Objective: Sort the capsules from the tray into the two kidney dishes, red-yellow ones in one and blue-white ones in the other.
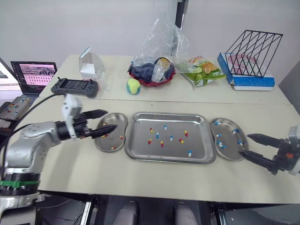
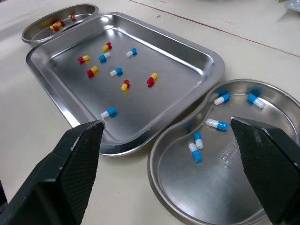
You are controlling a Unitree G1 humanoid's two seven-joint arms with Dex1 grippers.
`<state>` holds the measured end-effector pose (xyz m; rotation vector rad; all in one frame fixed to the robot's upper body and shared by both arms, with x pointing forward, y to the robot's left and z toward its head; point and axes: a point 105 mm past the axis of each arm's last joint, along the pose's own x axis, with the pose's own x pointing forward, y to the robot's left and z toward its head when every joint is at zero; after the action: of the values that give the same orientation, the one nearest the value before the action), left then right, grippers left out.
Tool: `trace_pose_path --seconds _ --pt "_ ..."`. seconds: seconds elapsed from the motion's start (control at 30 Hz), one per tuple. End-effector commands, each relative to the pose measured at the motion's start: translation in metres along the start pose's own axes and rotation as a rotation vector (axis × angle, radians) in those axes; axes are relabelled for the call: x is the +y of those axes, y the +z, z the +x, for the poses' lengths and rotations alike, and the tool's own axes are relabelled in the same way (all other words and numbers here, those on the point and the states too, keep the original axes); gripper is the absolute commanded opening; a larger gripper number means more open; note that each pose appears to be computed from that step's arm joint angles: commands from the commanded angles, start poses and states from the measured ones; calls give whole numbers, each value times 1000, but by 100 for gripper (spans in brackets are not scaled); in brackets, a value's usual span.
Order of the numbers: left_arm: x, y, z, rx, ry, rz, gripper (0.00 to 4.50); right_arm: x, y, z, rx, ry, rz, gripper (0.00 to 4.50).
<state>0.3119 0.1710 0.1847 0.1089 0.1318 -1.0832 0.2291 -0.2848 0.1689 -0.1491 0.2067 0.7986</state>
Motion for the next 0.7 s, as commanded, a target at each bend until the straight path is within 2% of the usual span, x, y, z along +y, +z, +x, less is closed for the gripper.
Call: trace_pose_path --seconds 0.03,0.23,0.5,0.53,0.7 --pt "-24 9 29 46 -113 57 450 14 14 -4 -28 21 -55 448" --pt "-33 -6 61 170 -159 123 450 30 12 -5 -11 38 -64 448" --pt "-31 -19 82 208 -167 135 450 31 7 -7 -9 -7 -66 448" --pt "-29 -22 83 214 -158 130 395 30 7 -7 -9 -13 -67 450" --pt "-35 -35 92 230 -174 112 234 29 3 -9 -4 -32 -57 450"
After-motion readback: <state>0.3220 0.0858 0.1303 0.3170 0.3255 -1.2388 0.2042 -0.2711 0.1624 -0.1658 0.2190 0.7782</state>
